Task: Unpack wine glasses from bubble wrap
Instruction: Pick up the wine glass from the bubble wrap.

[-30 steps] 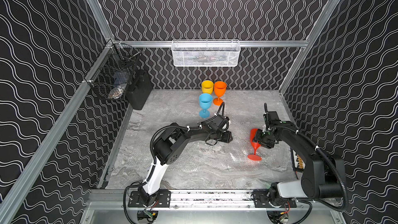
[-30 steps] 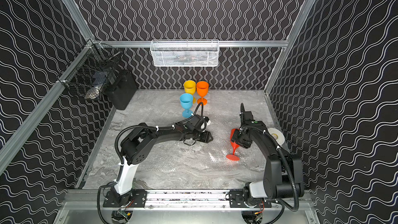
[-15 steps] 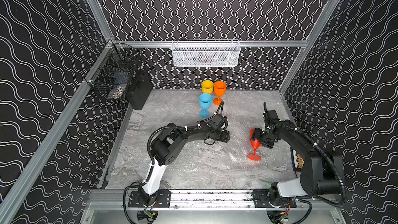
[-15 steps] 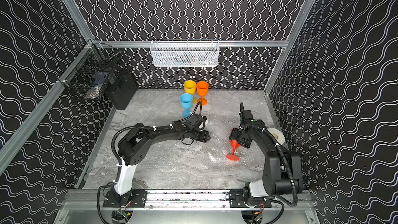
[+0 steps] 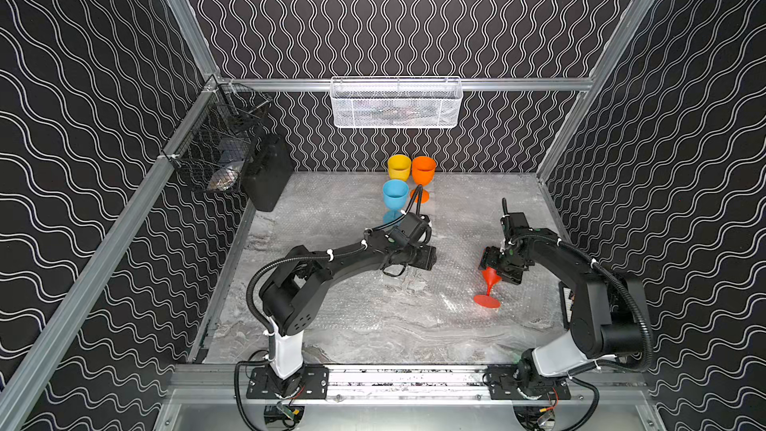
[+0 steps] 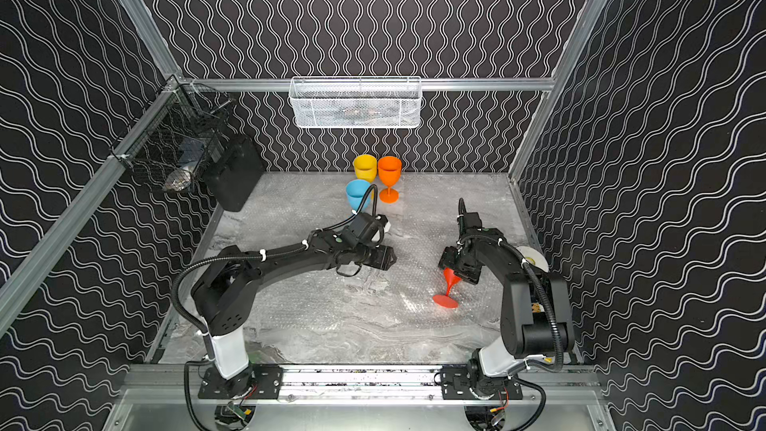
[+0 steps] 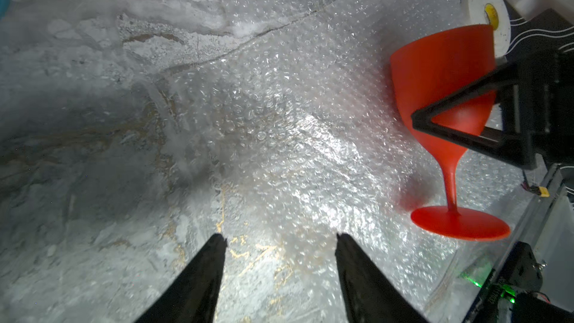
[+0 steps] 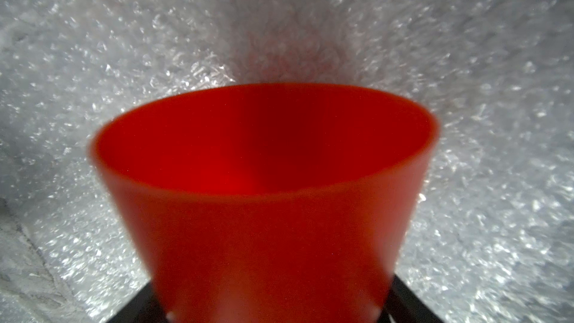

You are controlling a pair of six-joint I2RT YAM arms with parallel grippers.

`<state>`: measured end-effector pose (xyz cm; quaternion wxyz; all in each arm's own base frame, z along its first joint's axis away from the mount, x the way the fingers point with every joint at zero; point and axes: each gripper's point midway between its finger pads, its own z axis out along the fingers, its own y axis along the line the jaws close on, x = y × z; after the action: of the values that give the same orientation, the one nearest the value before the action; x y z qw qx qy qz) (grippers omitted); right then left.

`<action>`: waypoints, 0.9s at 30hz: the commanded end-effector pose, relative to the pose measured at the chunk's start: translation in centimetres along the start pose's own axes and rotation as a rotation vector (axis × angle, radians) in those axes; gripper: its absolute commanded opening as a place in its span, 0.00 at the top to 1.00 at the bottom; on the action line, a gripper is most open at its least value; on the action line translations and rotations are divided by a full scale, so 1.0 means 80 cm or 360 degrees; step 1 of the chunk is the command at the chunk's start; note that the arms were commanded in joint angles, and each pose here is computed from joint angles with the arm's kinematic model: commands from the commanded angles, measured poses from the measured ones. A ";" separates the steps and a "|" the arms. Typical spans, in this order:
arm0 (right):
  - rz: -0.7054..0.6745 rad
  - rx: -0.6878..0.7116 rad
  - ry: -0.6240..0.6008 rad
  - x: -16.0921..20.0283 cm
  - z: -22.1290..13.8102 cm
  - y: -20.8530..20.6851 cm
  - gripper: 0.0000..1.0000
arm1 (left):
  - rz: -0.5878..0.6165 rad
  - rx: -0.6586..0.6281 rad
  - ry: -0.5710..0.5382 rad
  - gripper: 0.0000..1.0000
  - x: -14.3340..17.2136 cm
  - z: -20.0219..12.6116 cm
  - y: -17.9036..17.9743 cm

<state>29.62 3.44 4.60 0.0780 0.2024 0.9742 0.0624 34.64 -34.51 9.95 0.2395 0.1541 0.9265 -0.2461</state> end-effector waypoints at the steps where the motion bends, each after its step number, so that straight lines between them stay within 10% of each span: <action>1: -0.0014 0.0009 -0.0033 -0.007 0.003 0.000 0.23 | 0.0013 -0.0019 -0.0027 0.38 -0.002 -0.013 0.002; 27: -0.0072 -0.0007 -0.0080 0.008 -0.024 0.005 0.55 | -0.0012 0.0053 -0.0093 0.38 -0.009 -0.039 -0.009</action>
<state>29.25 3.94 5.89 0.1041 0.1834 0.9755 0.0625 33.56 -33.30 12.00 0.2527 0.1526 0.9212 -0.2534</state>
